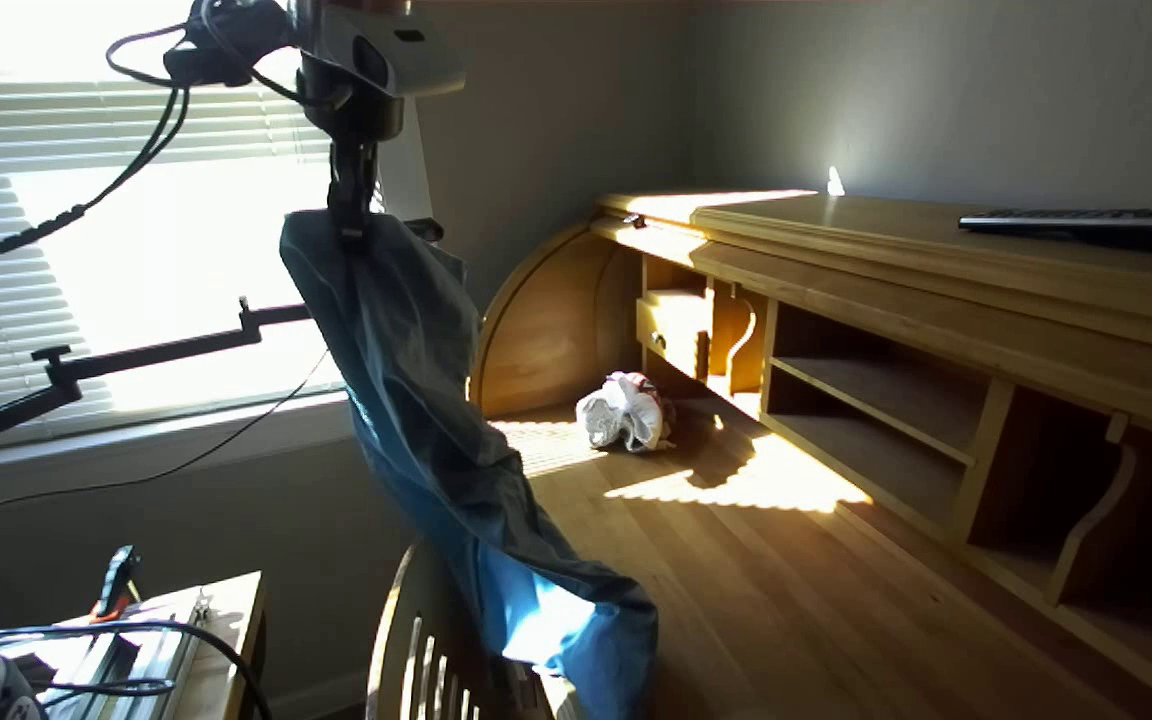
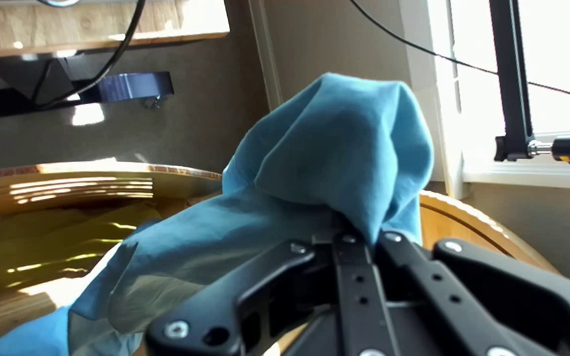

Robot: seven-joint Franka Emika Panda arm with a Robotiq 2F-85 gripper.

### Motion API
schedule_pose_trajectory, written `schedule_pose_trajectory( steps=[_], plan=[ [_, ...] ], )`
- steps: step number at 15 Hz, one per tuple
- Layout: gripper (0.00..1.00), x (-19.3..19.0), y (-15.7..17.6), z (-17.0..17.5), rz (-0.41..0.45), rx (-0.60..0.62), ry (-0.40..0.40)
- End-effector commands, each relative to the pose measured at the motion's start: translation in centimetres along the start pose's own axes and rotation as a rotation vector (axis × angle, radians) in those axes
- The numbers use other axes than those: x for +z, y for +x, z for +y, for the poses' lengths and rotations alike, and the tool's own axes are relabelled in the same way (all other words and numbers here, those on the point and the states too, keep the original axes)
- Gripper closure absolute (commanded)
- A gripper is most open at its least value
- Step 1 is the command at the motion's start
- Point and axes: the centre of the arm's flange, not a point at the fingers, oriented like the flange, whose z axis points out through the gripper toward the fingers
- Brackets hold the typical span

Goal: Put the blue cloth on the backrest of the chair.

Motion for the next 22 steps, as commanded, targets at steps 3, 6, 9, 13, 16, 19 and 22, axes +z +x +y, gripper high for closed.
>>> schedule_pose_trajectory(
  steps=[3, 6, 9, 13, 16, 19, 22],
  plan=[
    [1.00, 0.9, 1.3, 3.0, -0.114, 0.234, -0.018],
    [1.00, 3.2, 3.1, 4.8, -0.216, 0.350, -0.037],
    [1.00, 5.9, 4.1, 6.3, -0.353, 0.422, -0.066],
    [1.00, 8.4, 3.8, 8.3, -0.561, 0.470, -0.132],
    [1.00, 10.3, 3.1, 10.7, -0.711, 0.527, -0.191],
    [1.00, 12.8, 3.9, 14.6, -0.779, 0.630, -0.285],
    [1.00, 17.0, 6.4, 19.9, -0.778, 0.768, -0.379]
  ],
)
